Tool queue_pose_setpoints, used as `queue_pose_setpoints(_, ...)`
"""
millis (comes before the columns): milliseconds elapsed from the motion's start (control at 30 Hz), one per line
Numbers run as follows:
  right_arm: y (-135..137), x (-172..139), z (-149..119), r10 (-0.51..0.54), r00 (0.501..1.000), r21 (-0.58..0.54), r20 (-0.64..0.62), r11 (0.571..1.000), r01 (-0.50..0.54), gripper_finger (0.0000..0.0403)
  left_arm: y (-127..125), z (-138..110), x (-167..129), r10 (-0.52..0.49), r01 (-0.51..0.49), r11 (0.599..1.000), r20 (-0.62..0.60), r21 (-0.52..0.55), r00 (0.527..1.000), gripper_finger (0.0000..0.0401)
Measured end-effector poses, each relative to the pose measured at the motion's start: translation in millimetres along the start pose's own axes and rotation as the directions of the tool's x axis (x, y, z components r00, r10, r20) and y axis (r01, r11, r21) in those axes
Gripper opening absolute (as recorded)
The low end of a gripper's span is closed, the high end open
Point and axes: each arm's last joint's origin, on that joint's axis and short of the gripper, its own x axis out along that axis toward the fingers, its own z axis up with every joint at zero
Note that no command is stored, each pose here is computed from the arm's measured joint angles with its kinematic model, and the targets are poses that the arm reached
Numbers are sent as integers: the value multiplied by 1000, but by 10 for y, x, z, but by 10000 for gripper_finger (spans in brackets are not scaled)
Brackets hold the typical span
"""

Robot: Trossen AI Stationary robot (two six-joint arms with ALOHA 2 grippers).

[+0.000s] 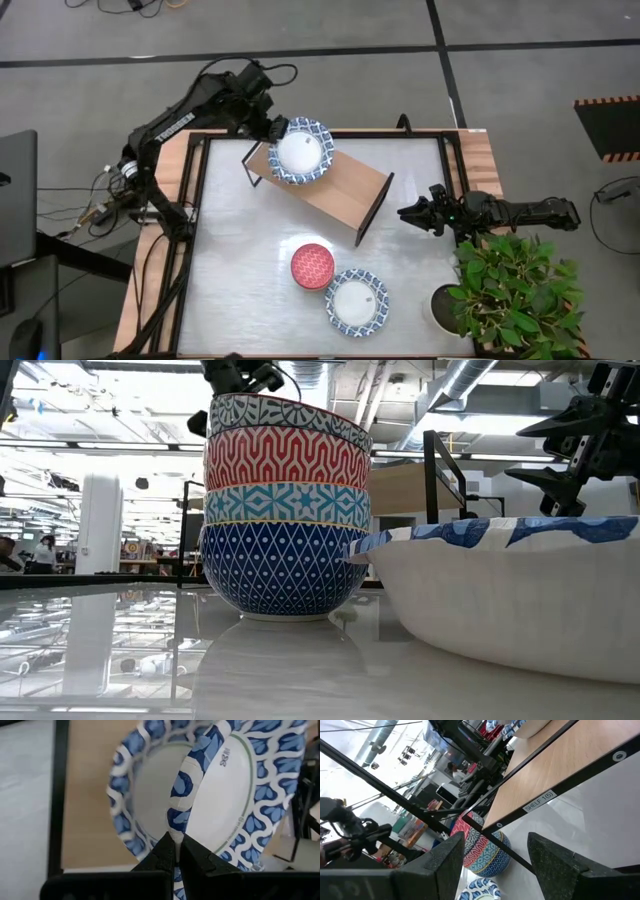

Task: Place and stack bowls onto a shelf
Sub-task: Stack the left white bowl on top of the white bowl on the shelf

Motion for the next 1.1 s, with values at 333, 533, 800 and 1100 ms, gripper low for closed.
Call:
queue_pose_setpoints(333,0,0,0,0,1000,-1,0,1000,0,244,97,56,-7,14,-14,1000,-6,2,1000,0)
queue_pose_setpoints(533,0,0,0,0,1000,-3,0,1000,0,244,122,46,16,44,-44,999,-11,1,999,0)
queue_pose_setpoints(800,0,0,0,0,1000,-3,0,1000,0,244,109,48,18,44,-44,999,0,16,999,0)
queue_pose_setpoints(1100,0,0,0,0,1000,-3,0,1000,0,244,91,35,24,44,-44,999,-3,32,999,0)
